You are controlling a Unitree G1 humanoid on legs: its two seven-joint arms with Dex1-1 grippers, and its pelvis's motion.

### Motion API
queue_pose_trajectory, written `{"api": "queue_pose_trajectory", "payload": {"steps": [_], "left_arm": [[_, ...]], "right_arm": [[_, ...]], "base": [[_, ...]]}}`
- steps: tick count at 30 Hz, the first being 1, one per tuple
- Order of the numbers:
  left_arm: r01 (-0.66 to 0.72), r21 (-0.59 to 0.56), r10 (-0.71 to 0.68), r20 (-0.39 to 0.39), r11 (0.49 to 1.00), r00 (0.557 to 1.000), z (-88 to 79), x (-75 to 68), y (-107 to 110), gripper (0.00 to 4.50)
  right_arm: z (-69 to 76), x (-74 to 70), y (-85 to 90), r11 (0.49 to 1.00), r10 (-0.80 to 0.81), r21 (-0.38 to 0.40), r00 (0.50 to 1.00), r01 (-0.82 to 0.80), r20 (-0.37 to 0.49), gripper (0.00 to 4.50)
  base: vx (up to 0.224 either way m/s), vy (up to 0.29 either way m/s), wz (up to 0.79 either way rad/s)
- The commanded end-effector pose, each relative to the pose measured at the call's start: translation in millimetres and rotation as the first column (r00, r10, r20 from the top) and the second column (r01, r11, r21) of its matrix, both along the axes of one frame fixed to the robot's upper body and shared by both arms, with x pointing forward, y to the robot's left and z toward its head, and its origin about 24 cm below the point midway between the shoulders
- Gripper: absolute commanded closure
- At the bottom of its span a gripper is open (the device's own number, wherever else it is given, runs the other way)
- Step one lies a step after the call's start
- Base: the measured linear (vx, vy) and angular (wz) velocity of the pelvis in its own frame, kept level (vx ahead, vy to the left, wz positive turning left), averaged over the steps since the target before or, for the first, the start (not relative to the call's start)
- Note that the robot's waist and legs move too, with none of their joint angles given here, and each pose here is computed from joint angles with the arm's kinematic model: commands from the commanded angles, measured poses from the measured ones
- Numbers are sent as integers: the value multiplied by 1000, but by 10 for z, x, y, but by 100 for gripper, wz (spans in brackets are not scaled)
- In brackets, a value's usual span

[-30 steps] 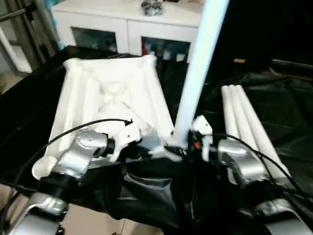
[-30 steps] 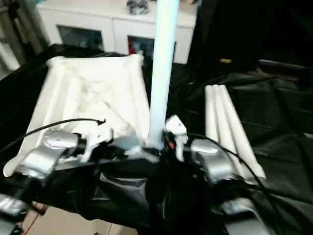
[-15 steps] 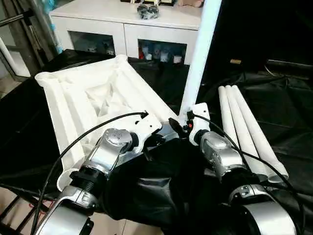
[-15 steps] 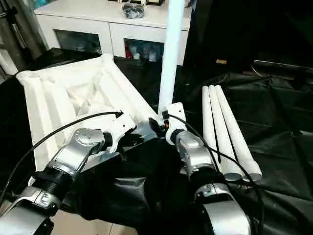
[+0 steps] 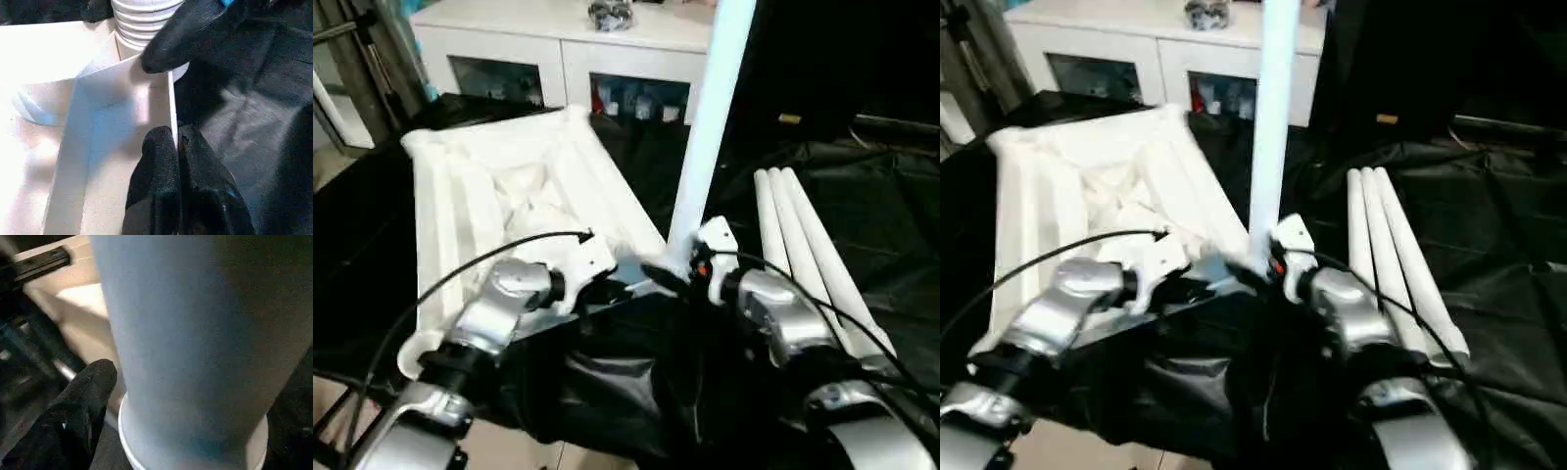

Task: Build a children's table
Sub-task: Rotate leg to tighten

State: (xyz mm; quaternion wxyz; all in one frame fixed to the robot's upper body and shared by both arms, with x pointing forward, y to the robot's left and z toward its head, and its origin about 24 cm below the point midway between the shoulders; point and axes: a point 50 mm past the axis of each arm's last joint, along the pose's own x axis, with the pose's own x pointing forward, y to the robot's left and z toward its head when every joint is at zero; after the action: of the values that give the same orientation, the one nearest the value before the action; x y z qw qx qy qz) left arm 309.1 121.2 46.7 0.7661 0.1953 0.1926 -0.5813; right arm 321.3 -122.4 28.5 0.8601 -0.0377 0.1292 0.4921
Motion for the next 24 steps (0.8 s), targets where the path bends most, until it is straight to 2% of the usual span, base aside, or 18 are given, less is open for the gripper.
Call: {"api": "queue_pose_trajectory", "payload": {"steps": [1,6,14,17,20,21,23,24], "left_arm": [[114,-31,-115,-23,993,993,-10,-57,-122,450],[131,0,-130,-33,991,991,5,-9,5,450],[149,-8,-150,-47,989,988,9,-11,24,450],[145,-22,-146,-50,989,988,0,-14,-3,450],[110,-26,-111,-49,994,993,-16,-3,-47,450],[79,-30,-80,-42,996,996,-22,14,-78,450],[-6,-46,4,-31,999,1000,-28,67,-169,450],[-58,-52,58,-15,997,998,-28,109,-242,450]], "right_arm": [[-48,-117,112,988,152,-10,988,-153,-35,59],[-38,-186,60,973,232,1,970,-232,-66,74],[-21,-211,116,966,257,35,963,-255,-81,149],[-38,-213,149,970,242,43,966,-239,-92,164],[-102,-147,172,992,125,12,987,-125,-105,168],[-146,-103,182,998,50,-25,993,-53,-107,169],[-244,-22,199,989,-124,-95,984,112,-125,170],[-285,22,224,970,-231,-112,964,217,-134,171]], "base": [[0,0,0],[0,0,0],[0,0,0],[0,0,0],[0,0,0],[0,0,0],[0,0,0],[0,0,0]]}}
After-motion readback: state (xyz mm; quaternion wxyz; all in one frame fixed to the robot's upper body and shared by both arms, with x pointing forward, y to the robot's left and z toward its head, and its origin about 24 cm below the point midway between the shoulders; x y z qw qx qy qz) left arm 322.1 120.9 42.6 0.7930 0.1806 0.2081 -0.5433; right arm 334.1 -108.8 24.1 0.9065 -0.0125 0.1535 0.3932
